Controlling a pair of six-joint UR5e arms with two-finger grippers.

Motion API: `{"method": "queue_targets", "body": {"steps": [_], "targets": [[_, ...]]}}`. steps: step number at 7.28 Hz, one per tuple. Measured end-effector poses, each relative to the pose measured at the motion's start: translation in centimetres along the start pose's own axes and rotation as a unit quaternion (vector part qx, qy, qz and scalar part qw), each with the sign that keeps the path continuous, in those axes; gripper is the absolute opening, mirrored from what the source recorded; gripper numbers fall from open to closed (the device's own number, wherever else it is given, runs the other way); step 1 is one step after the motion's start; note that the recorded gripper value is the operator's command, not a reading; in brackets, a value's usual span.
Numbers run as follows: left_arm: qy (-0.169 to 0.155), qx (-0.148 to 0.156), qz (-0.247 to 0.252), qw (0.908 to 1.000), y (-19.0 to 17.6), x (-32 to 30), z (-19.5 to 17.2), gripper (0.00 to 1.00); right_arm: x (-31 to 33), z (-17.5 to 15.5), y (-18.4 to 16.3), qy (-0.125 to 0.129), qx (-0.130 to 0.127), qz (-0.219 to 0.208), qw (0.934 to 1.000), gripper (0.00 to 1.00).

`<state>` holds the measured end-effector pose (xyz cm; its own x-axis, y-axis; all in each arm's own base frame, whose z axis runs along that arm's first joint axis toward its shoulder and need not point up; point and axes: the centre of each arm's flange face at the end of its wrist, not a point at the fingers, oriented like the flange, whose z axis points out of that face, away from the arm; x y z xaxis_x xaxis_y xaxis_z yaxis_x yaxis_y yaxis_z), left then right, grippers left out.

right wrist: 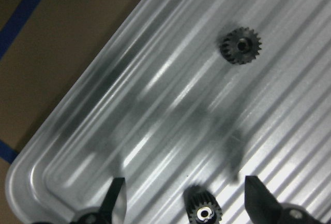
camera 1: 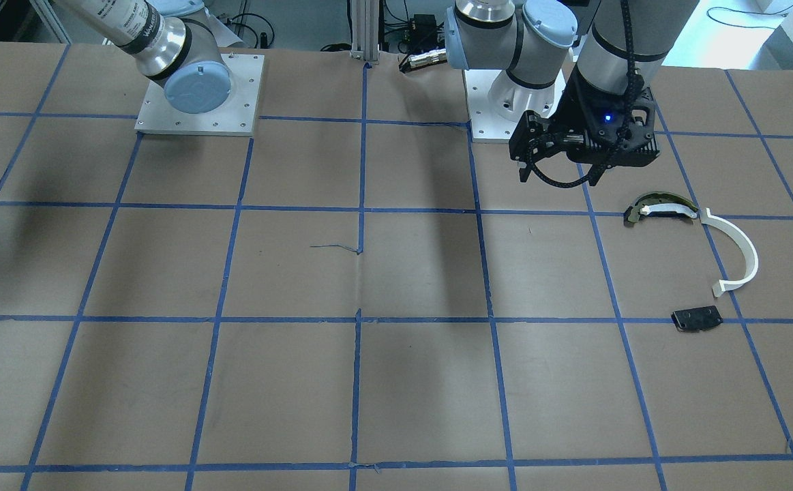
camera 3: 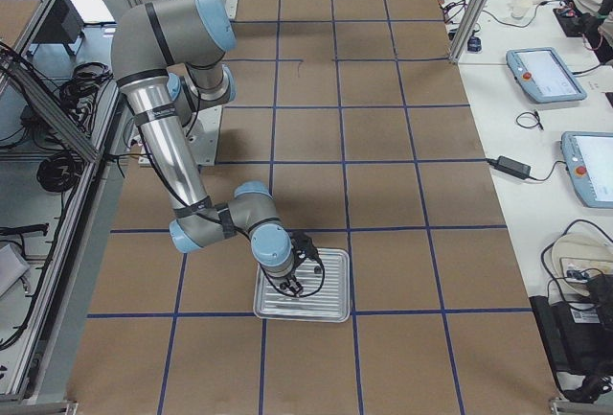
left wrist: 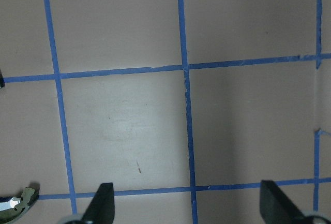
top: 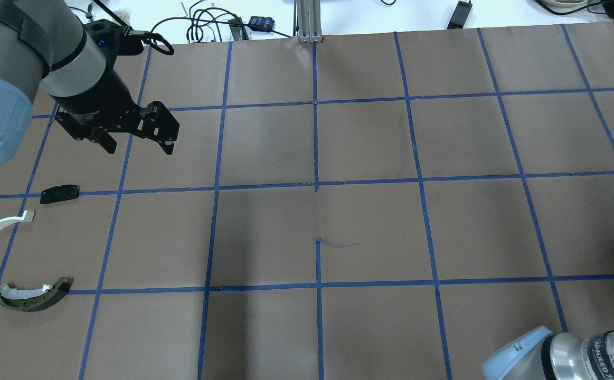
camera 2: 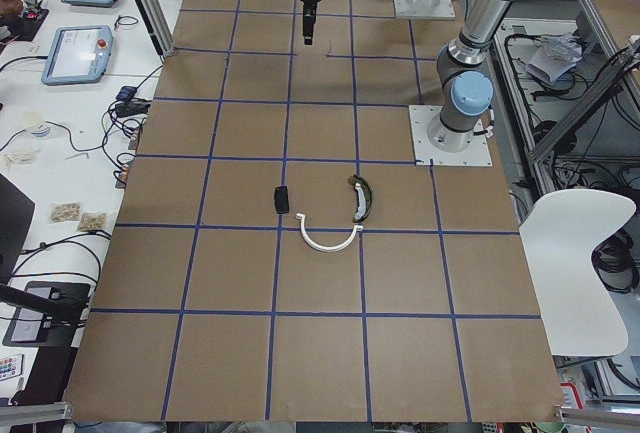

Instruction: Place bearing gear from tray to pile

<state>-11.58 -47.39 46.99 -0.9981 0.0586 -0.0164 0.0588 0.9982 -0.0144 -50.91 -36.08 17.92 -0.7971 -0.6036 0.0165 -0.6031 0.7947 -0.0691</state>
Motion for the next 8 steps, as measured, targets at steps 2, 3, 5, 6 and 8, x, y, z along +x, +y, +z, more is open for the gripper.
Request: {"method": "queue_targets", "body": {"steps": [2,3,5,6,8], "targets": [[0.0,0.001,0.0,1.0,0.0,0.0,0.0,1.0,0.1,0.1,0.6,0.0,0.002,0.006,1.0,0.7],[0.0,0.0,-0.001,1.0,0.0,-0.1,0.0,1.0,0.1,0.2,0.9,0.0,0.003,0.012,0.9999,0.65],[0.001,-0.002,-0.005,1.0,-0.1,-0.5,0.2,1.0,0.1,0.2,1.4,0.0,0.005,0.021,0.9998,0.54],[0.001,-0.003,-0.006,1.0,-0.2,-0.6,0.2,1.0,0.0,0.3,1.5,-0.001,0.006,0.026,0.9997,0.32],[0.0,-0.003,-0.006,1.0,-0.2,-0.7,0.3,1.0,0.0,0.3,1.6,-0.001,0.004,0.029,0.9996,0.0]]}}
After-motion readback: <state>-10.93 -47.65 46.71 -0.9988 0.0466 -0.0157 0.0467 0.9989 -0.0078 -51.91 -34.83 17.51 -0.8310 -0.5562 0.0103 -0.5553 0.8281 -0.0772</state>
